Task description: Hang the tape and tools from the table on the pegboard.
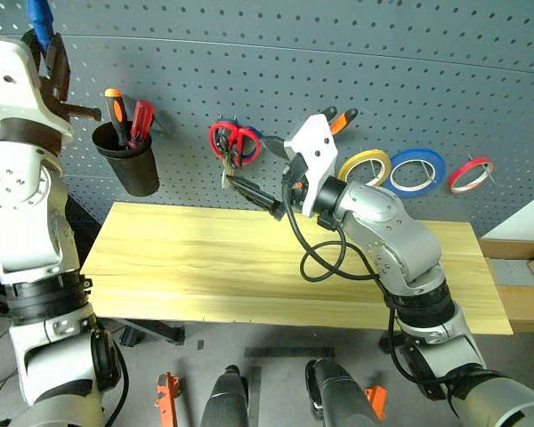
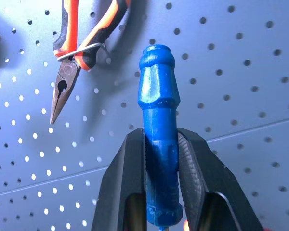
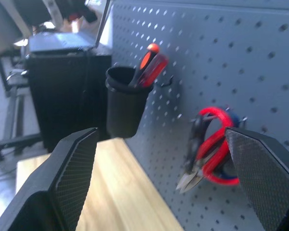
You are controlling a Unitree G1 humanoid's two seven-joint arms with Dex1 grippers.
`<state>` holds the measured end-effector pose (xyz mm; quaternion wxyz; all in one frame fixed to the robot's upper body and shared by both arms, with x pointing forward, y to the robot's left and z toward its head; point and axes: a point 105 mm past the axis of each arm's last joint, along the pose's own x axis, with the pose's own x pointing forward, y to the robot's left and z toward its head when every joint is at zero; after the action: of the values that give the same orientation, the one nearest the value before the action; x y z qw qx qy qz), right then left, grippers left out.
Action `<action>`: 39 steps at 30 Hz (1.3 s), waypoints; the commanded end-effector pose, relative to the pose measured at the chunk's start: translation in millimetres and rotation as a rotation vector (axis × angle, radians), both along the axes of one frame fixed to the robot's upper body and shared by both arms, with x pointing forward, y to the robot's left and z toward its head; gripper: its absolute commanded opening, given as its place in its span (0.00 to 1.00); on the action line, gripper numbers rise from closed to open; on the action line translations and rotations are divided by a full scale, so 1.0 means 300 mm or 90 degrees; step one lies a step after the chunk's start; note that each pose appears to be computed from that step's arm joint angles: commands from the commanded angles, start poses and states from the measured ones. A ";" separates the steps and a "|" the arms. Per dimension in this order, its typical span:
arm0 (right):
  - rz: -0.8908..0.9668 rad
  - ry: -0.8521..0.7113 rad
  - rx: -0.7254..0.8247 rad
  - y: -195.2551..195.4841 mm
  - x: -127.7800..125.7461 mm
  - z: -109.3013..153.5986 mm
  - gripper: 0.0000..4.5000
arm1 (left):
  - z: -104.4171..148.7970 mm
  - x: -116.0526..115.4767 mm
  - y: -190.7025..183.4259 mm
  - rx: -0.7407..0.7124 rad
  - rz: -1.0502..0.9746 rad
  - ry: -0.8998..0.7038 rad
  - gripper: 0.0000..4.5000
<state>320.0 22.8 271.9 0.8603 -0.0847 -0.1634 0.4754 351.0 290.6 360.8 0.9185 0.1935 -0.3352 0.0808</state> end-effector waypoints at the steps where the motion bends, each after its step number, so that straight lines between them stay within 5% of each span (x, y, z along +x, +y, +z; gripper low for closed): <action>1: -0.001 -0.050 0.032 -0.004 -0.025 0.068 1.00 | 0.029 0.025 -0.037 0.030 -0.021 -0.042 0.13; 8: 0.014 -0.038 0.047 0.002 -0.044 0.078 1.00 | -0.070 0.110 -0.024 0.007 -0.013 -0.028 0.13; 17: 0.022 -0.033 0.042 0.006 -0.063 0.069 1.00 | -0.143 0.131 -0.036 -0.020 -0.017 -0.027 0.13; 29: 0.015 -0.035 0.039 -0.005 -0.055 0.063 1.00 | -0.249 0.112 0.013 -0.126 0.043 0.056 0.96; 35: 0.003 -0.026 0.044 -0.060 -0.055 0.035 1.00 | -0.242 0.016 -0.059 -0.121 0.052 0.073 0.99; 39: -0.033 0.005 0.050 -0.117 -0.042 -0.035 1.00 | -0.352 -0.036 -0.115 -0.112 0.022 0.151 0.99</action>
<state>313.9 -4.5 250.4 0.8773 -0.0578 -0.1424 0.4547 347.9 263.7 252.0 0.9632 0.1271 -0.2070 0.1145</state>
